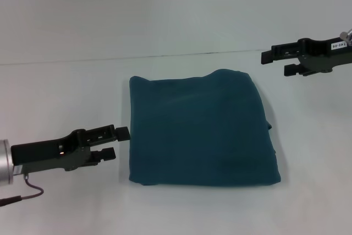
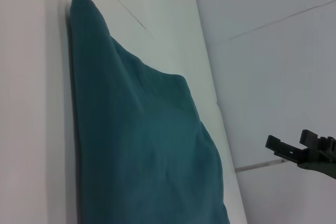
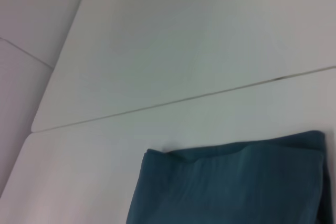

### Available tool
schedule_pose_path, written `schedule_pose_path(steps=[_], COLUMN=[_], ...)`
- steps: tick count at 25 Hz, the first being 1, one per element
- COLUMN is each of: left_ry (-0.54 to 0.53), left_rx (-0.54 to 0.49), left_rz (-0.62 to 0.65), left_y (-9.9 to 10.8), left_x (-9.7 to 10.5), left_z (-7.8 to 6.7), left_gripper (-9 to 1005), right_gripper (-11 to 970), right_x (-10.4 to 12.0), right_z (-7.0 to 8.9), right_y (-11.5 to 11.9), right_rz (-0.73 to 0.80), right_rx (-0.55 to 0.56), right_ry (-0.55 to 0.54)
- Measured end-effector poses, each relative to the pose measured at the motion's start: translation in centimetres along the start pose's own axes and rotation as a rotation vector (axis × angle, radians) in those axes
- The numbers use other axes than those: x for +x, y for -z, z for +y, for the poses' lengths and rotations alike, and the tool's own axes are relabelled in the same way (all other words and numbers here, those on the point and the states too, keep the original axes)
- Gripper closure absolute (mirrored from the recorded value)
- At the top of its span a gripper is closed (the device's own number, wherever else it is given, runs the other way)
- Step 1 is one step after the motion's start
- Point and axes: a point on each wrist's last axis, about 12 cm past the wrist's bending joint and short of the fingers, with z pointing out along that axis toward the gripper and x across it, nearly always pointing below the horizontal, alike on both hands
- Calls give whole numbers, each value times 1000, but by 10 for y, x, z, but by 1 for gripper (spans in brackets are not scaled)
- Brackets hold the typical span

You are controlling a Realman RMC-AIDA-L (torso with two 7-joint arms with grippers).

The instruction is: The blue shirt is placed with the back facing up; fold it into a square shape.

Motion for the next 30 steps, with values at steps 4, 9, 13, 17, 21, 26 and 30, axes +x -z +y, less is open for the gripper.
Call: schedule_pose_path(steps=[4,9,13,17,21,26,30], left_ry=[-32,-61,-56,-57,-58,-58,-61], left_rx=[1,10,9,11,13,15,14], left_rz=[28,34,30,33,35,37,37], left_y=[1,6,8,8,8,8,8], left_x=[1,2,3,4,4,4,3], left_z=[-2,-2,-1,-1,-2,-2,-2], left_gripper=[63,64,64,63,63,65,65], right_gripper=[12,13,13,12,12,12,12], right_x=[1,3,5,5,6,6,6], right_z=[2,0,0,0,1,2,3], right_y=[-1,0,0,0,0,0,-1], right_rz=[17,20,31,35,40,46,48], right_rx=[0,-4,-7,-7,-11,-16,-20], right_ry=[20,32,39,43,48,50,52])
